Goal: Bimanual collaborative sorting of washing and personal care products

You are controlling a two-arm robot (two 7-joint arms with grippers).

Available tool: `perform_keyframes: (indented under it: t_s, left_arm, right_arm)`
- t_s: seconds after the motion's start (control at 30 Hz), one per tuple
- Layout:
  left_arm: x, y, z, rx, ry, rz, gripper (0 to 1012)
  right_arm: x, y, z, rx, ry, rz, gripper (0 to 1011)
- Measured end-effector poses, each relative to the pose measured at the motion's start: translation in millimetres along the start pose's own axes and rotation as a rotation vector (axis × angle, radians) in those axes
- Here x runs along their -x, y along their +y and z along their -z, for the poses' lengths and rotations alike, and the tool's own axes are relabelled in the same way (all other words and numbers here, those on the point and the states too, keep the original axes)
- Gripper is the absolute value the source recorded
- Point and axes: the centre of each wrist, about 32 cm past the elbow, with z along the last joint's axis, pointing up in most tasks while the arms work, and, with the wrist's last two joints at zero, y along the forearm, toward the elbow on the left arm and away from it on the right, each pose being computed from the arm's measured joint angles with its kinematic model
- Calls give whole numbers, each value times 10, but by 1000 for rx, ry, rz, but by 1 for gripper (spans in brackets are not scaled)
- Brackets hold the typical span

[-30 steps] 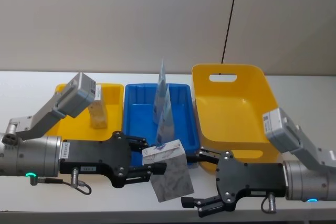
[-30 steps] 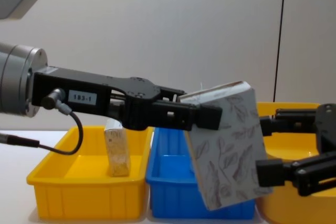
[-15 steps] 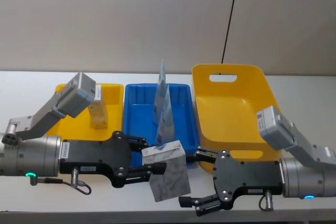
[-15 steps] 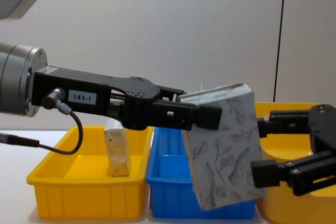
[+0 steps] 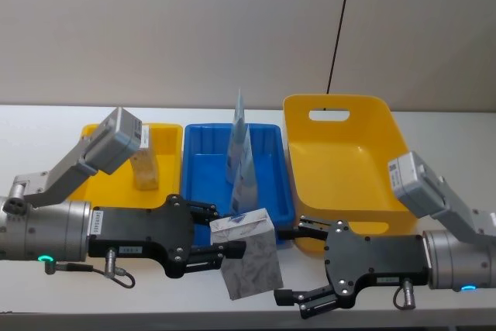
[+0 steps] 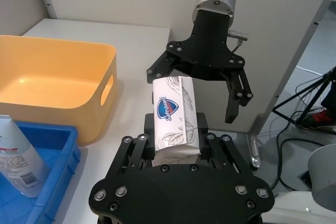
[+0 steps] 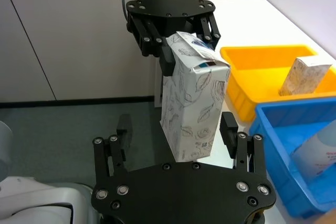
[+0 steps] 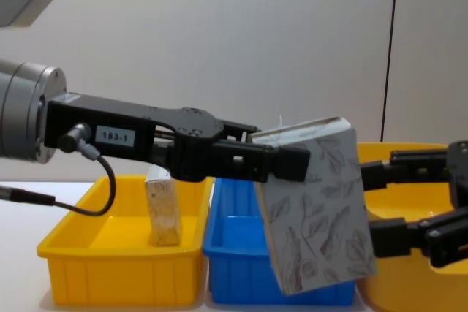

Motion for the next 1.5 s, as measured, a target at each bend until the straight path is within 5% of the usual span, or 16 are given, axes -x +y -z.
perform_keyframes:
  t_s: [0.4, 1.5]
  left_arm:
    - [0, 1, -1, 0, 0, -1, 392]
    - [0, 1, -1, 0, 0, -1, 392]
  right_arm:
    - [-29, -45, 27, 19, 16, 12, 1003]
    - [-209, 138, 62, 82, 126, 22, 1003]
